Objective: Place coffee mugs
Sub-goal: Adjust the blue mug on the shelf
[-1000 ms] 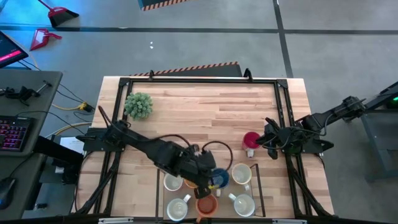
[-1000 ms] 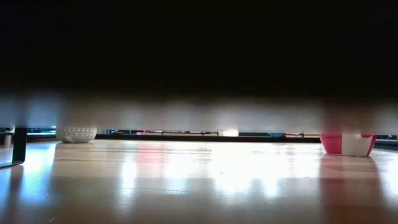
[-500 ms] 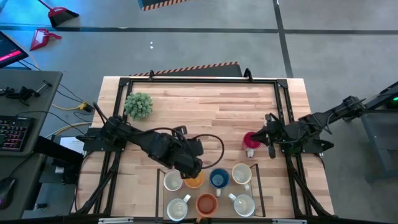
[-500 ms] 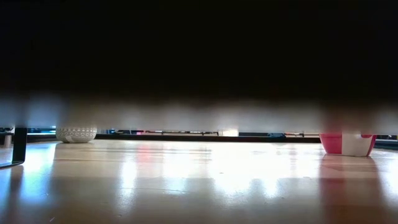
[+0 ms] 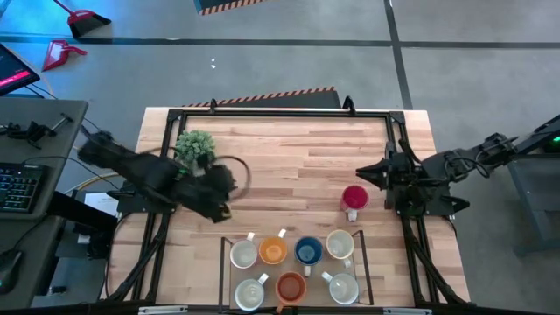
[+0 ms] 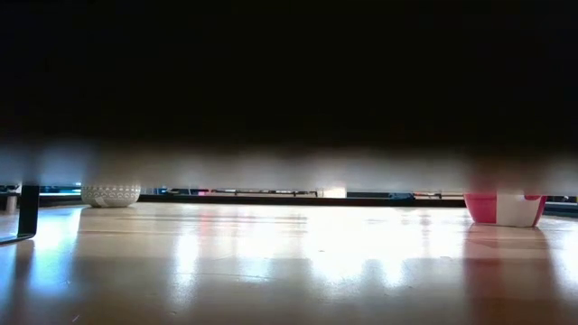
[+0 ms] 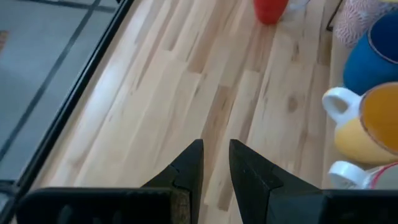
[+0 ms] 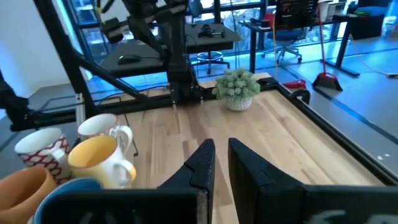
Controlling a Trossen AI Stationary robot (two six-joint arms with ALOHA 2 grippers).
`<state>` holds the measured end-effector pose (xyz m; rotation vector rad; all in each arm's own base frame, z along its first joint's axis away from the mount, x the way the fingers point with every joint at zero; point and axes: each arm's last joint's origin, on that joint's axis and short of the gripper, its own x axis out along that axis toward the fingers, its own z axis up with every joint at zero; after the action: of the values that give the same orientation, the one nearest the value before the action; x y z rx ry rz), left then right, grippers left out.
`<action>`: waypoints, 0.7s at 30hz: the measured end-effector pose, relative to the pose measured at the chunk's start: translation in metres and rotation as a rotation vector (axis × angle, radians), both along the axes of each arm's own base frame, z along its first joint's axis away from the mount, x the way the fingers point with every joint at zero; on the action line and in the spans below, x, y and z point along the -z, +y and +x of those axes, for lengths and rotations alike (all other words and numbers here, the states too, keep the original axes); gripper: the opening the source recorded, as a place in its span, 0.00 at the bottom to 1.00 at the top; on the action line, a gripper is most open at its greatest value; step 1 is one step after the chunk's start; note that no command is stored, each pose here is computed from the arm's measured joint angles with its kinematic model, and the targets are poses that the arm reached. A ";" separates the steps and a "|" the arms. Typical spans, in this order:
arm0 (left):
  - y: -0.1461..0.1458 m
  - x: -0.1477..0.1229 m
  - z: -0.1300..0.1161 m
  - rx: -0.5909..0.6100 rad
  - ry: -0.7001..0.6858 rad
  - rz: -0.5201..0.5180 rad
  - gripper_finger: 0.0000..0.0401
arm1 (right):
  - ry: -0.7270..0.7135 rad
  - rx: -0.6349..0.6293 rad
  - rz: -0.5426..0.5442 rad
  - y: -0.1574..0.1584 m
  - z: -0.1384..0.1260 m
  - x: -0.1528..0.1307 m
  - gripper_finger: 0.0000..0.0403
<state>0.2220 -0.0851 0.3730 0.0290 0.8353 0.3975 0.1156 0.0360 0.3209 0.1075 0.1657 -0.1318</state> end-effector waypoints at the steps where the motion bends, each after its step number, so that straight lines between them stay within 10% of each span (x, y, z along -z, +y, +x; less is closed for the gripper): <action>1: 0.006 0.005 -0.008 0.009 -0.025 -0.007 0.17 | 0.003 0.005 0.001 0.001 0.002 -0.002 0.06; 14: 0.049 0.071 -0.068 0.219 -0.419 -0.075 0.17 | 0.086 0.039 -0.102 0.010 0.026 -0.006 0.06; 21: 0.057 0.119 -0.067 0.203 -0.376 -0.170 0.17 | 0.083 0.130 0.021 0.010 0.030 -0.003 0.06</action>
<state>0.1551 -0.0277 0.2545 -0.1153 0.4858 0.1326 0.1453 0.0456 0.3238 0.1335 0.2430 -0.2645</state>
